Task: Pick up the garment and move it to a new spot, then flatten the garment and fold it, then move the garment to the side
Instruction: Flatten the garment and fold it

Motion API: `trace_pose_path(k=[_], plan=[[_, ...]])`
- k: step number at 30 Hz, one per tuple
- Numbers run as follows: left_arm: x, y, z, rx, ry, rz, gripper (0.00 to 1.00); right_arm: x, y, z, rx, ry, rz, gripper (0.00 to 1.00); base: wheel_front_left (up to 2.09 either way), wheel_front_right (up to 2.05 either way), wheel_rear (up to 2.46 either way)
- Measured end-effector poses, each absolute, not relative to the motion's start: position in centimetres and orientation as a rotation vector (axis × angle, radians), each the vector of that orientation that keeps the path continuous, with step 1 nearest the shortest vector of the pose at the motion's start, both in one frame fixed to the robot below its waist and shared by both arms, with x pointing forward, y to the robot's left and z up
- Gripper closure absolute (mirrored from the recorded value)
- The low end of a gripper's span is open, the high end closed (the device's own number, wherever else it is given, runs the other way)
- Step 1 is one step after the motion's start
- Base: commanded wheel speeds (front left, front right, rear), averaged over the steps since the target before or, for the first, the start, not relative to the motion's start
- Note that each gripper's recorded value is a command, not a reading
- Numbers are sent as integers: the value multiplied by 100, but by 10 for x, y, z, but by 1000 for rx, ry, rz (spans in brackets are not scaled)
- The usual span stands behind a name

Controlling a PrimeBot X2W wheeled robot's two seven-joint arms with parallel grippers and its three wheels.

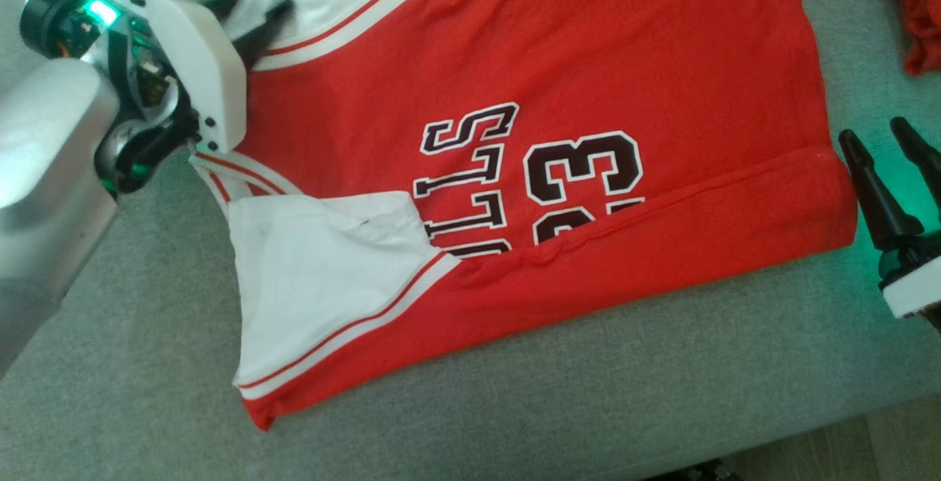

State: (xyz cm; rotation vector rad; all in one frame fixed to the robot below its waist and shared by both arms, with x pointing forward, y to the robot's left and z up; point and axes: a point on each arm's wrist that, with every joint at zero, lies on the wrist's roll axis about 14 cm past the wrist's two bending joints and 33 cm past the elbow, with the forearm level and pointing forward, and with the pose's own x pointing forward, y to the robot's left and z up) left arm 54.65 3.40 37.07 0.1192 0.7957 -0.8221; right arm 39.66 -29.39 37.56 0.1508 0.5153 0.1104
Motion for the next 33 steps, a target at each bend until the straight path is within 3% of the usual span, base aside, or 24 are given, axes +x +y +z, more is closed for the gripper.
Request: trace_pose_path(k=[1,10,17,18,19,20,33], plan=[[546,32,370,120,790,-830,100,397,-295,376,152,514,105,0,0,0,0],[546,15,412,329,457,-954,100,397,-293,380,169,485,87,0,0,0,0],[498,-7,420,480,286,-1040,100,390,-290,376,188,494,77,0,0,0,0],[489,-7,416,477,290,-1041,75,389,-290,375,189,497,76,0,0,0,0],[481,-7,412,480,291,-1037,27,388,-290,374,189,499,75,0,0,0,0],[474,-7,410,477,284,-1035,0,389,-290,374,189,499,77,0,0,0,0],[412,-24,420,289,264,-1079,0,395,-282,379,193,477,102,0,0,0,0]])
